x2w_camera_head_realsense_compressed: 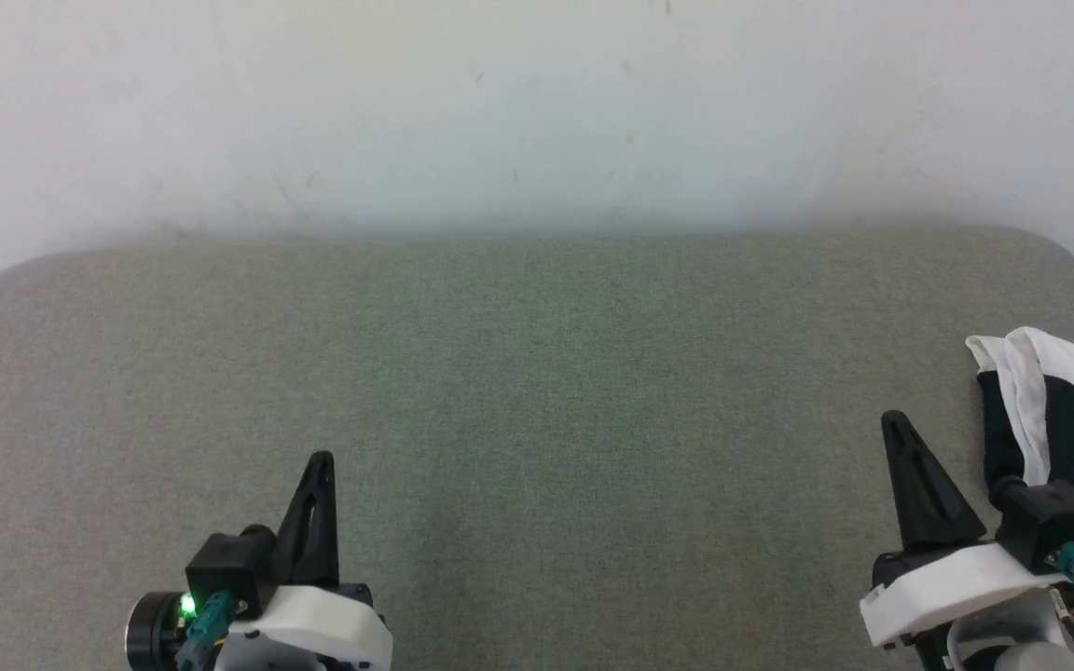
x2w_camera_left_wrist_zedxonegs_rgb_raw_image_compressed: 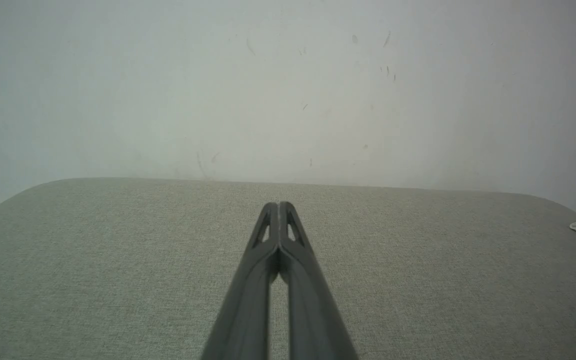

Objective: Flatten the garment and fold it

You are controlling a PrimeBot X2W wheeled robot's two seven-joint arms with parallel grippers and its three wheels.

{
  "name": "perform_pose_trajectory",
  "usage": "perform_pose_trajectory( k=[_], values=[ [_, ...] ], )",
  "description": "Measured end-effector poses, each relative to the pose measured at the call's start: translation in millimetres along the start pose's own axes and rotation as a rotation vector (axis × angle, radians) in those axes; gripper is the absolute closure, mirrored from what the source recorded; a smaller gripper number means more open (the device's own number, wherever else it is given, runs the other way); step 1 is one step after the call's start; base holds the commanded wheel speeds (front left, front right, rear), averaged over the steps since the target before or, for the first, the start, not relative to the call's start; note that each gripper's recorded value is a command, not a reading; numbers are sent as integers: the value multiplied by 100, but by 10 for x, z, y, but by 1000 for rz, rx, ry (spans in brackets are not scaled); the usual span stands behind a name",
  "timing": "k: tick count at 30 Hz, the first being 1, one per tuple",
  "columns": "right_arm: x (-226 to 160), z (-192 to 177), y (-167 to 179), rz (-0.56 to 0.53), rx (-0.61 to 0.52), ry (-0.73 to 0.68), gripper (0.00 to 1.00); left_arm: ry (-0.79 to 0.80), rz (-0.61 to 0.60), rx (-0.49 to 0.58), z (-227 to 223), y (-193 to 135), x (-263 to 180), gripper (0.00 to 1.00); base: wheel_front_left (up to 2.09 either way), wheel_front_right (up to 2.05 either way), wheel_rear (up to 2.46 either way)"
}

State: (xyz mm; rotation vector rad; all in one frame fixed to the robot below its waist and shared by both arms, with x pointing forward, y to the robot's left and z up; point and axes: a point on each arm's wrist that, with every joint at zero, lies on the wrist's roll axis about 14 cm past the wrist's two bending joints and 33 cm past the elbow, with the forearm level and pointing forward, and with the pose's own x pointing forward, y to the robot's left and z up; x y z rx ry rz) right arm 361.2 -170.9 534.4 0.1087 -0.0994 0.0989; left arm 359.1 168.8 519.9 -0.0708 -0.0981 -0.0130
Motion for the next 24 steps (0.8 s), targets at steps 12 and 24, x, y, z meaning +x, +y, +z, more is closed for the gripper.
perform_pose_trajectory(
  k=[12, 24],
  values=[
    [5, -22, 7, 4, -20, 15, 100, 13, 0, 15, 4, 8, 14, 100, 0, 0, 0],
    [10, -50, 16, 8, -33, 34, 100, 26, 4, 26, -1, 25, 25, 100, 0, 0, 0]
  ],
)
